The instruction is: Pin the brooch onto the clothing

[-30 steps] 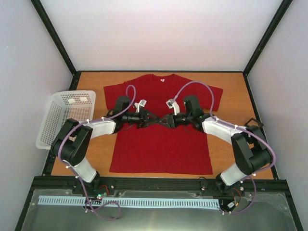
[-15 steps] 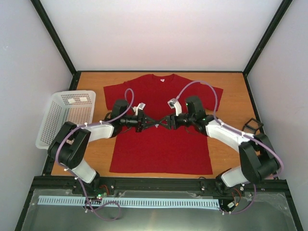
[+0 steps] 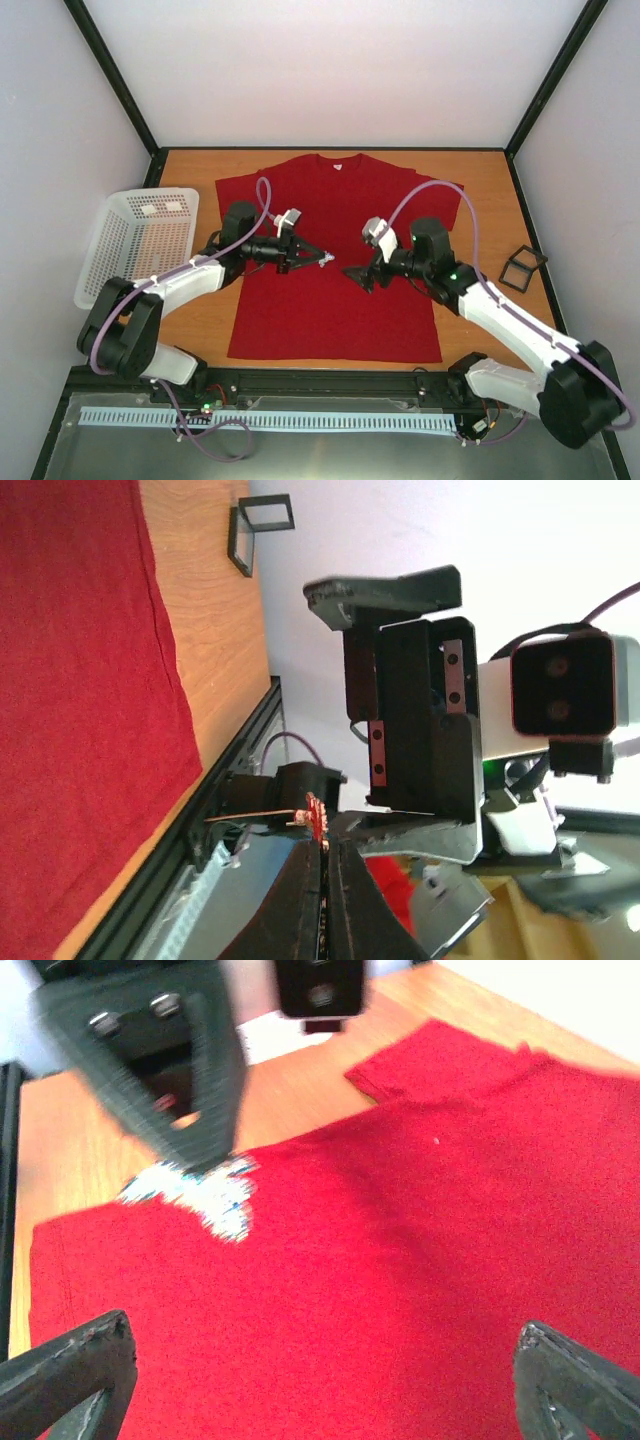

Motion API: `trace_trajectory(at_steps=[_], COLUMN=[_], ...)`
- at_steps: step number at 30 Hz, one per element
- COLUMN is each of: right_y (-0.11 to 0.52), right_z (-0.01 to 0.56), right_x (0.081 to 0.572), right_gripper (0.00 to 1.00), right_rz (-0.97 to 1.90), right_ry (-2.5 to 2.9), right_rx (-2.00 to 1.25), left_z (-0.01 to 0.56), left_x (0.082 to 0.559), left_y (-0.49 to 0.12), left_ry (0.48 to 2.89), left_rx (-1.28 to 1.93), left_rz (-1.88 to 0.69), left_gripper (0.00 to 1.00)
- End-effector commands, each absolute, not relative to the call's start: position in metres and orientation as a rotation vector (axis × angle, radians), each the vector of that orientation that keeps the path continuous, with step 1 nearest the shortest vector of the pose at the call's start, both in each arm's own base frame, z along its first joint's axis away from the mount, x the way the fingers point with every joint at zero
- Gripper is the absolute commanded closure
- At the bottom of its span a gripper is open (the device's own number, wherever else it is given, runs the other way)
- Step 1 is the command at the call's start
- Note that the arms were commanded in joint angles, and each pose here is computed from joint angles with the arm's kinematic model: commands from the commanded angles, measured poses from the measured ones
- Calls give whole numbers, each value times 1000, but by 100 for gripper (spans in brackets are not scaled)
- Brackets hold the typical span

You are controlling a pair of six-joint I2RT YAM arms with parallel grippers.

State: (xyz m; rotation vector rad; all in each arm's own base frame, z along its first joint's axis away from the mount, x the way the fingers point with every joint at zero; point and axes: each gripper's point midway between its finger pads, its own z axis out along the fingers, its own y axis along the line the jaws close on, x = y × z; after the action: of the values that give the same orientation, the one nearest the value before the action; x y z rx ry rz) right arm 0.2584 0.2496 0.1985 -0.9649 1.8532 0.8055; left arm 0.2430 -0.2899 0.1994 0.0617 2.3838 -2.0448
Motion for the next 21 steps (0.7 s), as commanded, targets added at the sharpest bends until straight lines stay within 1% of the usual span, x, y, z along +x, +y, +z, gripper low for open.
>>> trace_trajectory(at_steps=[1,4,7,10,13,16,17,18,19,20,21], right_y=[252,247,250,253,256,261,263,266,268,270,272], right_z=[224,235,239,246,255,253,251,250,249,247,245], right_x=[223,210,204,202,192,186,185,184,184,183,183], right_gripper=[0,0,0,0,0,0,3,10,18,30,35], right_rz=[561,476,509,550,563,504,477,449,422,400,378], right_ry=[1407,1282,1267,1271,1214,1164,1150,1138,1126,1111,1096], right_rx=[-1351,-1434,-1446,-1396,-1375,-1420,-1451,-1480,-1511,-1547,-1574], left_z=[232,243,252,258,258,247,244,241,238,233,230], left_x=[226,220,217,211,210,213,212,211,211,211,210], left_y=[-289,-286,-288,-291,-293,-295,-295,-295,-294,-293,-292], left_ry=[2311,2260,2188,2108,2126,2227,2260,2299,2343,2384,2420], left_rx=[379,502,646,740,733,631,591,540,475,405,328], left_rz=[-1997,-1919,-1771,-1715,-1739,-1791,-1814,-1834,-1848,-1859,-1884], left_gripper=[99,99,99,99,99,99,99,99,99,99,99])
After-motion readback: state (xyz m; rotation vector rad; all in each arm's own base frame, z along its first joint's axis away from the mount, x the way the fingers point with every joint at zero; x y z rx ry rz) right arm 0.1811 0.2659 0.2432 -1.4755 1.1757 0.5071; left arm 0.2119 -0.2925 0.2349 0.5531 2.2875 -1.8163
